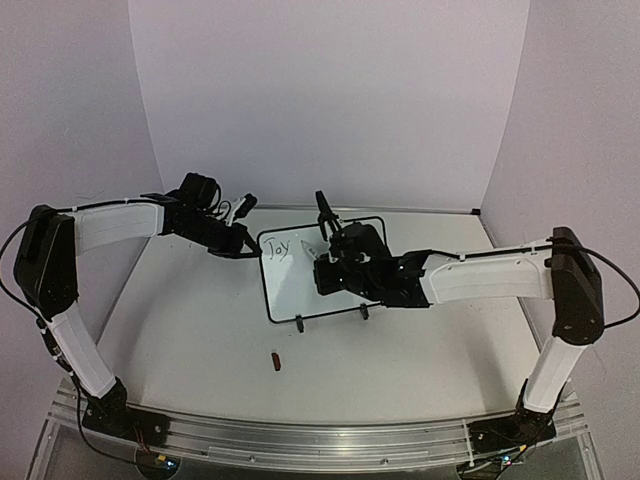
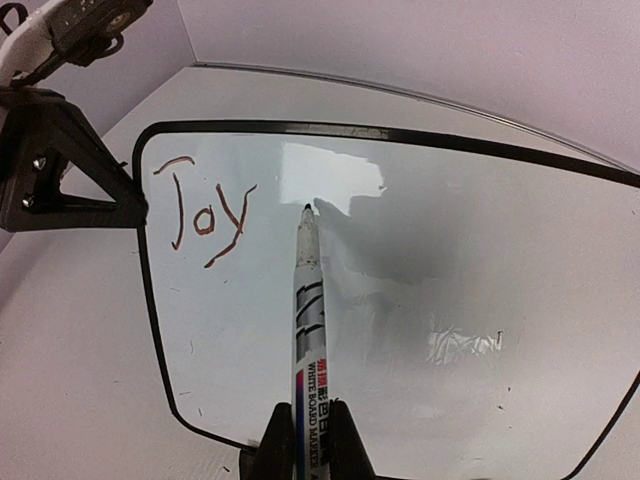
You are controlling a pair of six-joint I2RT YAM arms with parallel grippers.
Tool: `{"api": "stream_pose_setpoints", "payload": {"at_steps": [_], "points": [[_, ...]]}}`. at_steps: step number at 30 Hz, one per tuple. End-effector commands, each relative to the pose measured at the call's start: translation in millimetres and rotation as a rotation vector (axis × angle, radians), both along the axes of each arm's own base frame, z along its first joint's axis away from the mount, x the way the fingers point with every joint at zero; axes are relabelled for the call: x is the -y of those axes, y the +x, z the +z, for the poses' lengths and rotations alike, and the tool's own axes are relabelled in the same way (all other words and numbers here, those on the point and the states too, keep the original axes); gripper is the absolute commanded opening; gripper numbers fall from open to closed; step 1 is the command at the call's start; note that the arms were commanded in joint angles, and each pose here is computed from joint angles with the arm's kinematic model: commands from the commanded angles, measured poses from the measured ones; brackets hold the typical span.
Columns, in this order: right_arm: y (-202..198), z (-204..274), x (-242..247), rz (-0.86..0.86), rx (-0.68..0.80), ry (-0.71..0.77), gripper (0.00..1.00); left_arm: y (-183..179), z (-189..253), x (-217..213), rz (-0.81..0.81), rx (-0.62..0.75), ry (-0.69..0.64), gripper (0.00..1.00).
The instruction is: Write a sentence on the whiteboard
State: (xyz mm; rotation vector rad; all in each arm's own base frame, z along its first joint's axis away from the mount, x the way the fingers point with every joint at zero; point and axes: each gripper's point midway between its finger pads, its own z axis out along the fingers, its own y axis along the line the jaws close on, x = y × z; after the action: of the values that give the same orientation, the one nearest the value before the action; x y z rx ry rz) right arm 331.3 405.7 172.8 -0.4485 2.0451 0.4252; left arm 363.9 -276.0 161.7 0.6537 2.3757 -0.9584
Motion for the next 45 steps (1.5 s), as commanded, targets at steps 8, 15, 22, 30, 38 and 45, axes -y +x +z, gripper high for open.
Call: {"api": "stream_pose_setpoints", "payload": {"at_steps": [8,15,22,30,38,45], "points": [[12.5,5.1,-10.0,-0.002,0.011,0.033,0.00,2.7,5.9,-0.2,-0.010,0.030,0.034,0.00],[7.5,-6.0,-3.0,-0.013,-0.020,0.033,0.00,2.3,7.3,-0.1,-0.011,0.032,0.032,0.00],[-1.1,-11.9,0.6,-0.008,-0.045,0.040,0.00,2.6,8.5,0.2,-0.011,0.035,0.029,0.00],[-7.1,-9.6,1.0,-0.010,-0.040,0.041,0.00,2.1,9.8,-0.2,-0.010,0.037,0.028,0.00],[-10.1,23.8,4.0,-0.008,0.010,0.076,0.00,2.0,11.2,-1.0,-0.008,0.042,0.031,0.00],[-6.8,38.4,10.5,-0.038,0.041,0.075,0.00,1.8,11.7,-2.0,-0.006,0.049,0.038,0.00]]}}
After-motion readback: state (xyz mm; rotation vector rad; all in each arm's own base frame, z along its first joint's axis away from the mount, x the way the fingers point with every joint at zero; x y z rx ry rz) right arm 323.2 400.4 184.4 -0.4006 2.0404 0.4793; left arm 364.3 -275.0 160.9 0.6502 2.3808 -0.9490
